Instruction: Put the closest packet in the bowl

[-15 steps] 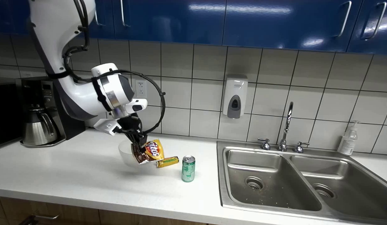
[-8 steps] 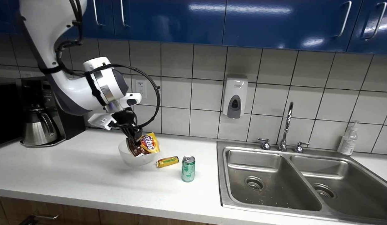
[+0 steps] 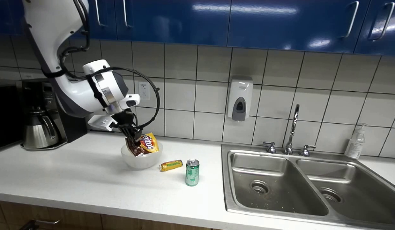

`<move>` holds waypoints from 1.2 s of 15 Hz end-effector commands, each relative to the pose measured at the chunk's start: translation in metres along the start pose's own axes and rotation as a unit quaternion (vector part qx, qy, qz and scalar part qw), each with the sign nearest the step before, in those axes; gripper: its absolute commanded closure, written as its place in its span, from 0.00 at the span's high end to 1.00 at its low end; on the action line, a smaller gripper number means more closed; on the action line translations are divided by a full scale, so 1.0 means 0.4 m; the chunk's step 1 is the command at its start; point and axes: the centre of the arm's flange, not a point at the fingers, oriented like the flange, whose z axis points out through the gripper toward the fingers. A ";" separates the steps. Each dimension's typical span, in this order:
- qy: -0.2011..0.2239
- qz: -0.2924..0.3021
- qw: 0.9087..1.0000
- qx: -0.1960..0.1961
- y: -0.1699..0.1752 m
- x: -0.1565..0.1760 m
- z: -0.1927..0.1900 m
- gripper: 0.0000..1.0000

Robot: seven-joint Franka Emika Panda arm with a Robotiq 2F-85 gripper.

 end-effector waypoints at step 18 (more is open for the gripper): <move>0.002 0.008 1.000 0.015 -0.162 0.103 0.167 0.34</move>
